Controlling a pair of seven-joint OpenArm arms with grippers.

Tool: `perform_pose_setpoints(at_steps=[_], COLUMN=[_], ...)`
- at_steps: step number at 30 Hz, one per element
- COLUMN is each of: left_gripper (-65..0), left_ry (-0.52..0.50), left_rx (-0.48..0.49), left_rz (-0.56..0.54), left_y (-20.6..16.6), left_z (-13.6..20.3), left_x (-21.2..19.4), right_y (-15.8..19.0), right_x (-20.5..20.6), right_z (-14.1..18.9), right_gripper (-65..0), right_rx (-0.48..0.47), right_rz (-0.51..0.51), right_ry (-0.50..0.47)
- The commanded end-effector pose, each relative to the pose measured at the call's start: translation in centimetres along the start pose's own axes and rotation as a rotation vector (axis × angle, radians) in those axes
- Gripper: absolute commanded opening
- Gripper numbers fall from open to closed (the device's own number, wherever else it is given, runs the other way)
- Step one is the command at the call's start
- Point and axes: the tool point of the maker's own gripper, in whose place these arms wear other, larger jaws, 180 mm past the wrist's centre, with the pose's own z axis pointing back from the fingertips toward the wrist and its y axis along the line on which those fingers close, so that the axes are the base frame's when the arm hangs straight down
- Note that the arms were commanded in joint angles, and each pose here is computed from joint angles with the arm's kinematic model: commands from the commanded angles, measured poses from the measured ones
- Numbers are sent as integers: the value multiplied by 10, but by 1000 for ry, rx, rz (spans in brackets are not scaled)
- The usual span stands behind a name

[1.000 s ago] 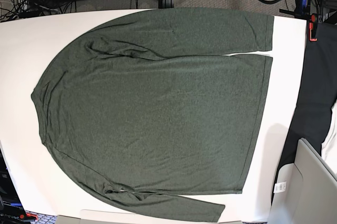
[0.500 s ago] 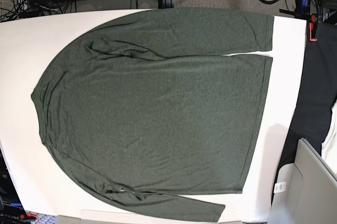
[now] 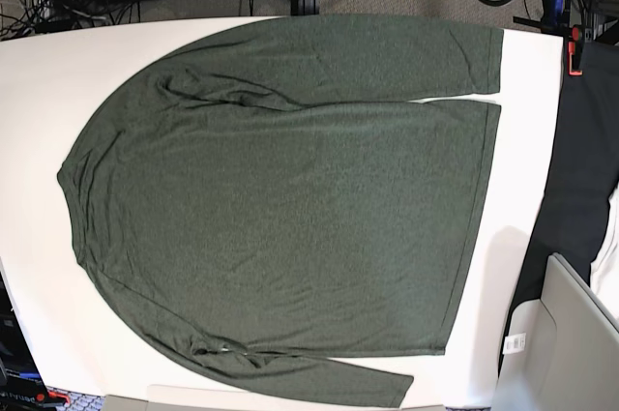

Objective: Fold the T-shirt properly
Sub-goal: 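Move both grippers down toward the shirt's shoulder corners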

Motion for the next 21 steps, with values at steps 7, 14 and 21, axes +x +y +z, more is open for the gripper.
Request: perform_pose_setpoints(at_steps=[7, 14, 21], left_gripper=[-650, -650, -650], left_ry=[-67, -116, -198], left_rx=[27, 48, 43], left_rz=[117, 195, 179], left_y=[22, 40, 42], left_z=[27, 39, 58], left_x=[37, 82, 125], right_y=[-10, -19, -29], right_x=[26, 61, 90], right_z=[32, 61, 83], right_gripper=[-650, -650, -650], right_rx=[-23, -40, -72], right_rz=[5, 16, 166], right_ry=[-77, -160, -224])
